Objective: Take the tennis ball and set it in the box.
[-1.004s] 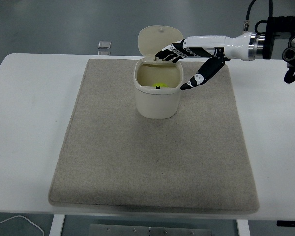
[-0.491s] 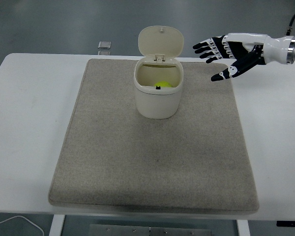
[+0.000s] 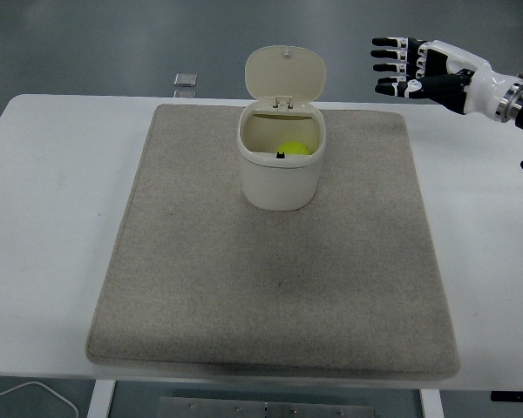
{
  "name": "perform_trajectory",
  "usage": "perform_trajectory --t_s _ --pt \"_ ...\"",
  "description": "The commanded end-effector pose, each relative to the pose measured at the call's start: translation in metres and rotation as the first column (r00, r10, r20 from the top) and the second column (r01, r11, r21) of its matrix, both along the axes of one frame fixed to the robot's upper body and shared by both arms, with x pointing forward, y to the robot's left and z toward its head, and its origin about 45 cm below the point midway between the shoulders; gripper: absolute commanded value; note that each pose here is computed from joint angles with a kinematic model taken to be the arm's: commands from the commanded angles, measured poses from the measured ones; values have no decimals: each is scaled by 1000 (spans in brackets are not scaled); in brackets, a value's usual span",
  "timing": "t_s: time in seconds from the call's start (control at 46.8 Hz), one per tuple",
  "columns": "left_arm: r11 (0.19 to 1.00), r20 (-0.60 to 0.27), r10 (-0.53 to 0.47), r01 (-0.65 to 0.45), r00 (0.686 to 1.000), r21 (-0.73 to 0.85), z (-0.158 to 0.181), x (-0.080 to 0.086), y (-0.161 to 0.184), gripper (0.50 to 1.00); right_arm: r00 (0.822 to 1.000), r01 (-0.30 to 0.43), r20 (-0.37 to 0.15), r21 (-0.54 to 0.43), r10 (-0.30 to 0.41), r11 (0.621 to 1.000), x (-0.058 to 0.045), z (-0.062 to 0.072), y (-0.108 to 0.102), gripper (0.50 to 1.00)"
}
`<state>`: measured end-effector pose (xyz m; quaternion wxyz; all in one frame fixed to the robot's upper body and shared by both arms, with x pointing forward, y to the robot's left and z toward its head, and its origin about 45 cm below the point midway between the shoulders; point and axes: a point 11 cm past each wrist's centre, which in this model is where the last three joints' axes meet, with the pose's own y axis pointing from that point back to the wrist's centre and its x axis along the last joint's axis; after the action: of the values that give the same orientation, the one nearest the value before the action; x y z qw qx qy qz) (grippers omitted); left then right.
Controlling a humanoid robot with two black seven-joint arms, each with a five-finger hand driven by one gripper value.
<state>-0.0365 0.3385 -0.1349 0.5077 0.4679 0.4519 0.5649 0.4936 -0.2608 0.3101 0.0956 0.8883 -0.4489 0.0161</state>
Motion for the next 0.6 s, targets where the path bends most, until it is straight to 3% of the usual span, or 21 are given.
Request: perform_trajectory --t_s 0.0,0.085,0.192,0.363,0.491,0.577 --pt "1000 0 0 0 1000 0 0 0 0 992 997 41 -64 45 -39 998 3 -8 1 915" --pt "1000 0 0 0 1000 -1 0 0 0 992 987 93 -141 95 -79 991 3 -21 1 915" --pt "1000 0 0 0 1000 0 0 0 0 992 974 159 -184 140 -132 977 4 -31 4 915" --pt "1000 0 0 0 1000 0 0 0 0 992 968 182 -201 168 -148 969 3 -41 16 917" --pt "1000 0 0 0 1000 0 0 0 0 992 966 202 -204 222 -157 954 3 -40 12 919" --pt "1000 0 0 0 1000 0 0 0 0 992 962 214 -215 223 -166 951 1 -47 10 919"
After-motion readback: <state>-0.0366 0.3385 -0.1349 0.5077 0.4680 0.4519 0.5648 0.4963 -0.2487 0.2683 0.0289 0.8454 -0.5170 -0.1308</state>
